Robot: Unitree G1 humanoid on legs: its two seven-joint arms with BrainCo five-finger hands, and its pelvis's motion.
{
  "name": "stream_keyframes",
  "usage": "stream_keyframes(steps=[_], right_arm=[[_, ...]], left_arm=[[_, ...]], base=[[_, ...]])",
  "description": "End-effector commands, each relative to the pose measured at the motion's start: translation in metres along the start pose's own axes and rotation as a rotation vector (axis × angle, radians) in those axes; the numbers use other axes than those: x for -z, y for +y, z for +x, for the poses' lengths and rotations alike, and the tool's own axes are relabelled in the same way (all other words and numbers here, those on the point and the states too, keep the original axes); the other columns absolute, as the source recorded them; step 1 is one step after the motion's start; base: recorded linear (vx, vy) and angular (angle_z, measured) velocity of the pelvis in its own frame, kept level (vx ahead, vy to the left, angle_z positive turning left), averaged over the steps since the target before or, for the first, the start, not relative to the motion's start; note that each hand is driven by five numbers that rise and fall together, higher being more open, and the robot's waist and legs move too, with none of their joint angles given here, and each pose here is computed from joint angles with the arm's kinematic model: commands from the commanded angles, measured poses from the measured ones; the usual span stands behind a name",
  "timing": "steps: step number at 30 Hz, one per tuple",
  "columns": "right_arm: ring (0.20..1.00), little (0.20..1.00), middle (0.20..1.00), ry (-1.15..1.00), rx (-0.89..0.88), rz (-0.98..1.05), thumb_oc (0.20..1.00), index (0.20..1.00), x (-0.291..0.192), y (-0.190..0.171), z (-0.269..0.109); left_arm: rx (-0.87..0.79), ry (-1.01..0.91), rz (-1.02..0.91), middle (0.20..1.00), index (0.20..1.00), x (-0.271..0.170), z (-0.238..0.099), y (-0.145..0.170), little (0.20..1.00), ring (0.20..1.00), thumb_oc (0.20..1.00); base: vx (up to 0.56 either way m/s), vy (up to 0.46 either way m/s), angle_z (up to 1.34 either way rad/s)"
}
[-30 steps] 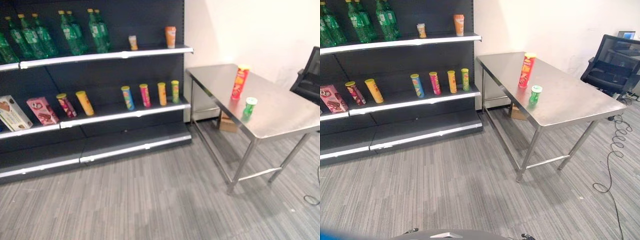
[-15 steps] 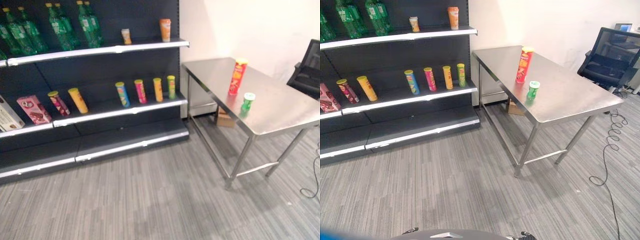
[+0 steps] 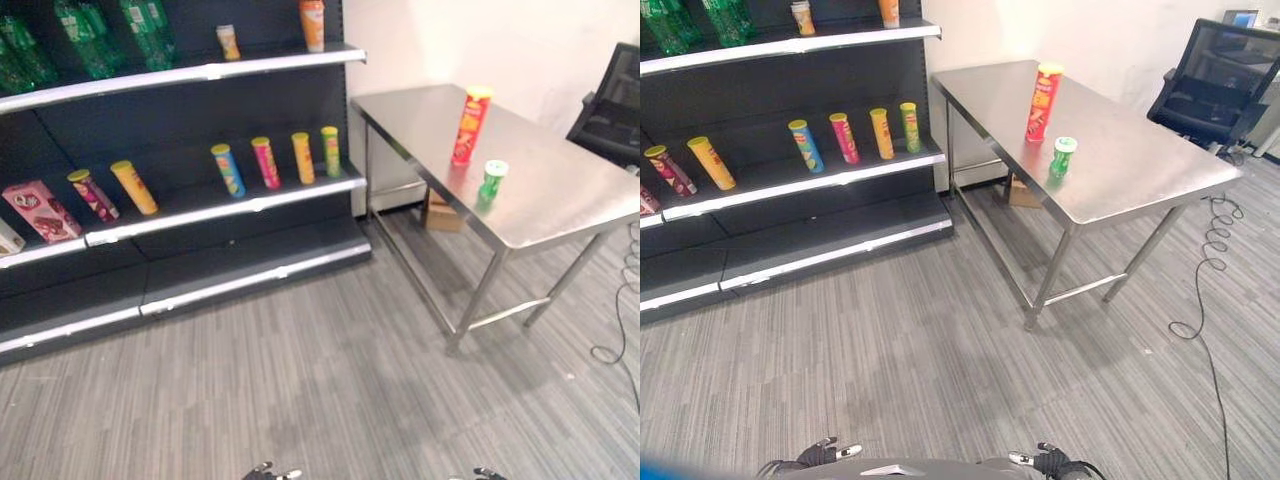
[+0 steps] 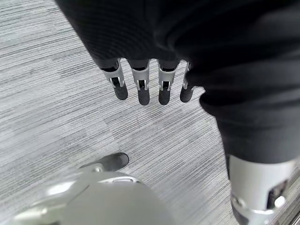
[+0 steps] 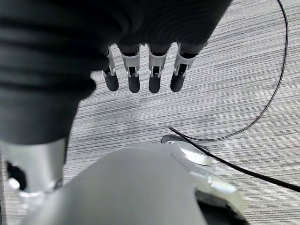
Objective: Put the goods on the table back onto the shelves and tidy them up.
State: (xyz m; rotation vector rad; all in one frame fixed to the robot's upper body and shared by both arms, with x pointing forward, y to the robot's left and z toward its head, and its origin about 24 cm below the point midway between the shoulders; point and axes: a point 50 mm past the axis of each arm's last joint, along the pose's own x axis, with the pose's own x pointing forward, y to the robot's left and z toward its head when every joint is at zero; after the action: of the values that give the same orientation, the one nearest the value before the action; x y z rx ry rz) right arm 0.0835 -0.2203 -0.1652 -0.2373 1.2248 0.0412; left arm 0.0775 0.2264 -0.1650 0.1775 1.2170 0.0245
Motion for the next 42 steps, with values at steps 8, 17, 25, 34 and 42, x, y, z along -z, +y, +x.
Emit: stream_keyframes(steps=[8,17,25,34,42], right_arm=[[1.0,1.0,1.0,0.002,0.003,-0.011,1.0,1.0,-0.001,-0.005,0.0],[1.0,1.0,1.0,0.065,-0.005,-0.024,1.0,1.0,0.026,-0.007,-0.006],[1.0,1.0,1.0,0.035,-0.012,-0.04,1.0,1.0,0.017,-0.005,-0.004],[1.0,1.0,1.0,-0.001,0.017,-0.065,1.0,1.0,0.007,-0.01,-0.003],[1.0,1.0,1.0,-0.004,-0.009,-0.079,1.0,1.0,-0.001,-0.002,0.0]], left_arm=[[-0.027,-0.058,0.001,1.0,1.0,-0.02,0.003,0.006,1.0,1.0,1.0],[-0.008,-0.033,0.004,1.0,1.0,-0.012,0.002,0.002,1.0,1.0,1.0],[-0.032,-0.033,-0.04,1.0,1.0,-0.011,0.002,0.008,1.0,1.0,1.0],[-0.045,-0.049,-0.099,1.0,1.0,-0.012,0.002,0.007,1.0,1.0,1.0],[-0.06,-0.043,-0.086,1.0,1.0,-0.011,0.001,0.013,1.0,1.0,1.0]], base=[[0.28,-0.026,0.25],[0.42,-0.139,0.23],[0.26,-0.123,0.0],[0.31,0.108,-0.08],[0.4,0.318,-0.76]])
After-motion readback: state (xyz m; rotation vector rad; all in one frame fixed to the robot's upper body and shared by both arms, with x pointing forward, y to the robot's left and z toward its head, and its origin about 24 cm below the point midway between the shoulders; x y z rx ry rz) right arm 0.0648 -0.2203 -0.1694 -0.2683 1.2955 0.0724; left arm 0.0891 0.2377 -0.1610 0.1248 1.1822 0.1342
